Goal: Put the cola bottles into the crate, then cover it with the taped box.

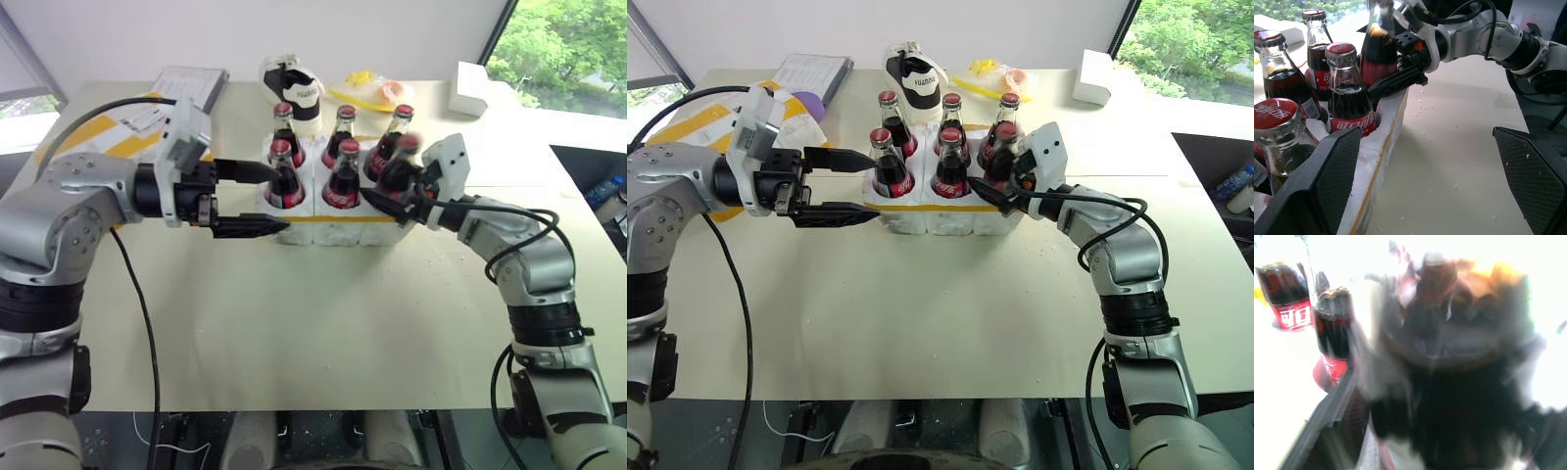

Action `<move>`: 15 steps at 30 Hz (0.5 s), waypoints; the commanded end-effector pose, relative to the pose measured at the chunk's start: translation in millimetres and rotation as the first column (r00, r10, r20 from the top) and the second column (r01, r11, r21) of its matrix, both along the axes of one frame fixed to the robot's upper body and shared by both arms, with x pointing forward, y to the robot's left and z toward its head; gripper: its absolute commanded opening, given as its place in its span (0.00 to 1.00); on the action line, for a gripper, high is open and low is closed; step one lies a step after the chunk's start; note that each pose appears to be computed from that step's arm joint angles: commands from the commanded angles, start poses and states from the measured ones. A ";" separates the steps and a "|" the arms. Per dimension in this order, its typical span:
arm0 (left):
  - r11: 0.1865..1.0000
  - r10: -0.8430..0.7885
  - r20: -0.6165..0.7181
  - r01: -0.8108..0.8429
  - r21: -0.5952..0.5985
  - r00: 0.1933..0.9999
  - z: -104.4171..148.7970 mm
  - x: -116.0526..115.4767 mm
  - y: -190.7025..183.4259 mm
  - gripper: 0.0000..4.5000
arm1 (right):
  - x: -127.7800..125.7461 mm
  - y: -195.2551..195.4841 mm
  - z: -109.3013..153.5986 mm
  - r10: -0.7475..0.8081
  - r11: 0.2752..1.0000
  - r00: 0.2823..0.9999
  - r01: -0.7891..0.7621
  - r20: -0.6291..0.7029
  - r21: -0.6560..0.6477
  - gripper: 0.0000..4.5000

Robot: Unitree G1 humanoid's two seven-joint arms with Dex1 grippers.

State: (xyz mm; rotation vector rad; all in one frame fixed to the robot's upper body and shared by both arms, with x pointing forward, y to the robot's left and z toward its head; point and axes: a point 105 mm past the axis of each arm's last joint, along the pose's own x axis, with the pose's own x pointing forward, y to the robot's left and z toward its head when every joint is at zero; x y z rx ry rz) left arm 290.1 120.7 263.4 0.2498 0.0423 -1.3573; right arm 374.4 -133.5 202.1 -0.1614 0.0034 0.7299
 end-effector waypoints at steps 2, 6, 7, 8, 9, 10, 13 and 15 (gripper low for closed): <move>0.991 0.127 0.102 -0.130 0.026 0.987 3.6 5.8 18.2 1.00 | 8.3 -3.8 10.2 -0.033 0.999 0.999 0.033 0.039 -0.009 0.98; 0.932 0.336 0.196 -0.355 0.073 0.921 -7.9 14.9 50.7 1.00 | 0.6 -17.7 23.9 -0.042 0.999 0.997 0.043 0.069 -0.006 0.98; 0.898 0.404 0.225 -0.431 0.084 0.886 -10.1 16.3 63.3 1.00 | -3.3 -24.6 28.4 -0.048 0.999 0.995 0.049 0.082 -0.012 0.98; 0.863 0.461 0.257 -0.497 0.095 0.849 -11.8 16.3 74.9 1.00 | -7.6 -31.2 32.4 -0.053 0.998 0.994 0.055 0.093 -0.017 0.98; 0.811 0.519 0.303 -0.572 0.118 0.799 -14.8 15.5 89.5 1.00 | -12.7 -39.9 36.8 -0.062 0.998 0.993 0.064 0.100 -0.023 0.98; 0.757 0.564 0.351 -0.637 0.142 0.748 -17.7 14.5 103.6 1.00 | -17.2 -47.5 40.8 -0.069 0.997 0.992 0.072 0.103 -0.027 0.98; 0.570 0.642 0.489 -0.794 0.210 0.591 -28.6 5.0 149.2 1.00 | -30.0 -73.5 55.5 -0.113 0.993 0.988 0.116 0.106 -0.020 0.98; 0.443 0.676 0.548 -0.866 0.232 0.492 -36.9 -6.3 179.5 1.00 | -38.5 -91.1 65.8 -0.144 0.989 0.985 0.146 0.097 -0.011 0.98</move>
